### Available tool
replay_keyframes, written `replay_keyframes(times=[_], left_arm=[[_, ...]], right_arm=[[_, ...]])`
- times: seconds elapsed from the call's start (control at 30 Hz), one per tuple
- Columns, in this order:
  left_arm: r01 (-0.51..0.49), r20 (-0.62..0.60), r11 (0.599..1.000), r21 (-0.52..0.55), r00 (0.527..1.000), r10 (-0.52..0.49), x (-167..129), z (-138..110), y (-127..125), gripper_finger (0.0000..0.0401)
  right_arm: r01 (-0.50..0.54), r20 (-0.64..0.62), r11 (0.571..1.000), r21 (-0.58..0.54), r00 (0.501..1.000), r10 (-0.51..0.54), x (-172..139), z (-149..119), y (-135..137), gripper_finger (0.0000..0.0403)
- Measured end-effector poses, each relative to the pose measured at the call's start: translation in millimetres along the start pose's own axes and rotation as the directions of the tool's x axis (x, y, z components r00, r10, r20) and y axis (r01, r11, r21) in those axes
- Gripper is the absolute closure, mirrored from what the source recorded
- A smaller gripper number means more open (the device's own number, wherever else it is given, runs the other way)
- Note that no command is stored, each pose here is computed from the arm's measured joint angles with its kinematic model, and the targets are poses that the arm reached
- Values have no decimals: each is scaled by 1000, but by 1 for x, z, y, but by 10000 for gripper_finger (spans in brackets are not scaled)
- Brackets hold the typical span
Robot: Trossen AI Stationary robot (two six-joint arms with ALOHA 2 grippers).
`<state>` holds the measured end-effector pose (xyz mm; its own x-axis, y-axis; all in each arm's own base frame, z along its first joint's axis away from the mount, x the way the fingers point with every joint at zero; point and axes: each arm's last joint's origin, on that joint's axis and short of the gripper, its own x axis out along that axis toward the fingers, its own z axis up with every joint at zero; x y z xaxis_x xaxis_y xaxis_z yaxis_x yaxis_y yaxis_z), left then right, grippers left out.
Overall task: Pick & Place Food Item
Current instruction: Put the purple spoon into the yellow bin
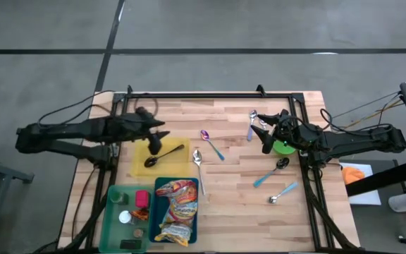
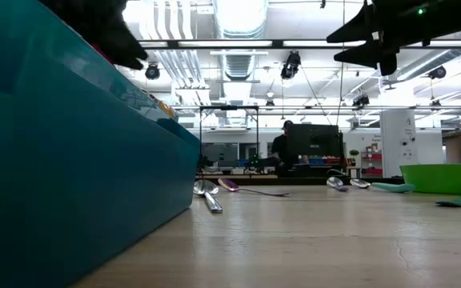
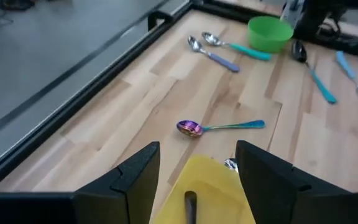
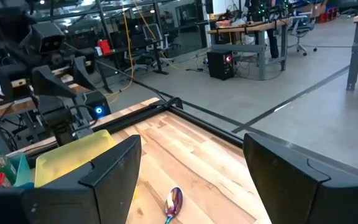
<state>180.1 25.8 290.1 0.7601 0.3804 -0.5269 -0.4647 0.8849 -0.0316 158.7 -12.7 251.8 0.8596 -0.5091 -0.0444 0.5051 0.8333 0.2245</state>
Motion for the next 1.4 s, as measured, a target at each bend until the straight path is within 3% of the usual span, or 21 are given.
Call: replay_keyframes(times=[0.13, 0.3, 0.53, 0.7, 0.9, 1.17, 1.4], left_arm=[[-16, -65, 1000, 5, 998, 17, 24, 13, -11, 189], [-15, -132, 990, 137, 991, 33, 57, 28, -26, 189], [142, -240, 954, 265, 968, -78, 108, 36, -48, 189], [297, -268, 873, 387, 942, -201, 142, 34, -58, 189], [400, -282, 847, 351, 907, -311, 180, 40, -53, 189], [408, -341, 838, 362, 895, -288, 227, 24, -45, 189], [410, -397, 844, 346, 879, -264, 250, 4, -37, 190]], right_arm=[[0, 0, 1000, 0, 1000, 0, 0, 0, 0, 122], [0, 0, 1000, 0, 1000, 0, 0, 0, 0, 122], [0, 0, 1000, 0, 1000, 0, 0, 0, 0, 122], [0, 0, 1000, 0, 1000, 0, 0, 0, 0, 122], [0, 0, 1000, 0, 1000, 0, 0, 0, 0, 122], [0, 0, 1000, 0, 1000, 0, 0, 0, 0, 122], [0, 0, 1000, 0, 1000, 0, 0, 0, 0, 122]])
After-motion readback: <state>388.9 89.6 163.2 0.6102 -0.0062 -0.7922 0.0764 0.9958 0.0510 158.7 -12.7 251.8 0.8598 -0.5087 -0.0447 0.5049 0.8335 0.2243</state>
